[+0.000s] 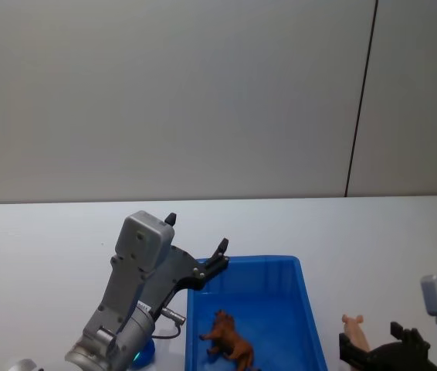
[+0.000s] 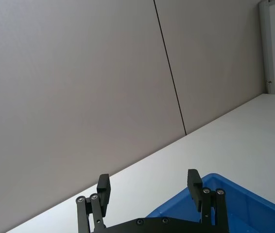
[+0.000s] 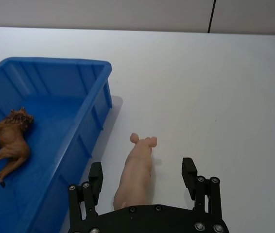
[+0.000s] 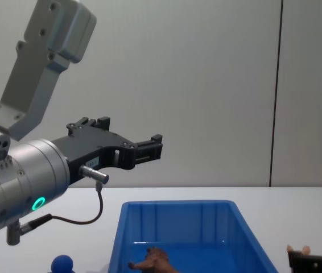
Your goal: Pick up the two dolls from the table and place them into the box.
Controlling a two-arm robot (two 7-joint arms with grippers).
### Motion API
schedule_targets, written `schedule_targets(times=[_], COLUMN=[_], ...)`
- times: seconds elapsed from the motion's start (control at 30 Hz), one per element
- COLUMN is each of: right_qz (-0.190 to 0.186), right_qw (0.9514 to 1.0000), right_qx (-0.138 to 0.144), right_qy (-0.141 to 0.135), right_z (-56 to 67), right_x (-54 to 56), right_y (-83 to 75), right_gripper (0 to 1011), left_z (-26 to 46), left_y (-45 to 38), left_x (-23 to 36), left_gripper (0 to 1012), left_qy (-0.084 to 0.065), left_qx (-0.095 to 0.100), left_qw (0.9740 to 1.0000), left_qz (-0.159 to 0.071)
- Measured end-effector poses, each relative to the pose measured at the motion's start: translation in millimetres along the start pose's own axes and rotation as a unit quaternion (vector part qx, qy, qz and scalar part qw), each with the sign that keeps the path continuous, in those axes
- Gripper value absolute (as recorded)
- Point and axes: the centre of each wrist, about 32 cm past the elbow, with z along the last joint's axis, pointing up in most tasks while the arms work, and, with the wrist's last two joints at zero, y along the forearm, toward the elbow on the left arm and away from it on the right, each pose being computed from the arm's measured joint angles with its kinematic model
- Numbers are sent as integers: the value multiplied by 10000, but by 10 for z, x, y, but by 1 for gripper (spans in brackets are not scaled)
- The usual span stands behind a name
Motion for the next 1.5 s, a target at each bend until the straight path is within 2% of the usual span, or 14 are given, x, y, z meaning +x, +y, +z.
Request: schedule_targets(times=[0.27,0.37,0.4,0.5,0.53,0.63,0.8,0.9,1.0,1.23,1.5], right_qz=[21,28,32,40,44,53,61,64,65,58,76], right_qw=[9999,9998,9997,9996,9996,9994,9993,9993,9993,9995,9995], right_qx=[-169,-205,-241,-272,-288,-326,-365,-368,-350,-269,-17], right_qy=[5,0,-4,-17,-27,-40,-66,-82,-111,-184,-315], right_z=[-90,-108,-127,-144,-152,-172,-193,-195,-192,-169,-73], right_x=[-18,-24,-28,-37,-42,-54,-69,-76,-83,-92,-101], right_y=[68,90,107,129,141,167,198,207,213,213,196], right_gripper=[1002,960,914,867,812,760,564,503,394,375,375], left_z=[0,0,0,0,0,0,0,0,0,0,0], left_y=[0,0,0,0,0,0,0,0,0,0,0], left_x=[0,0,0,0,0,0,0,0,0,0,0], left_gripper=[1001,1001,1001,1001,1001,1001,1001,1001,1001,1001,1001], left_qy=[0,0,0,0,0,0,0,0,0,0,0], left_qx=[0,0,0,0,0,0,0,0,0,0,0], left_qw=[10000,10000,10000,10000,10000,10000,10000,10000,10000,10000,10000], left_qz=[0,0,0,0,0,0,0,0,0,0,0])
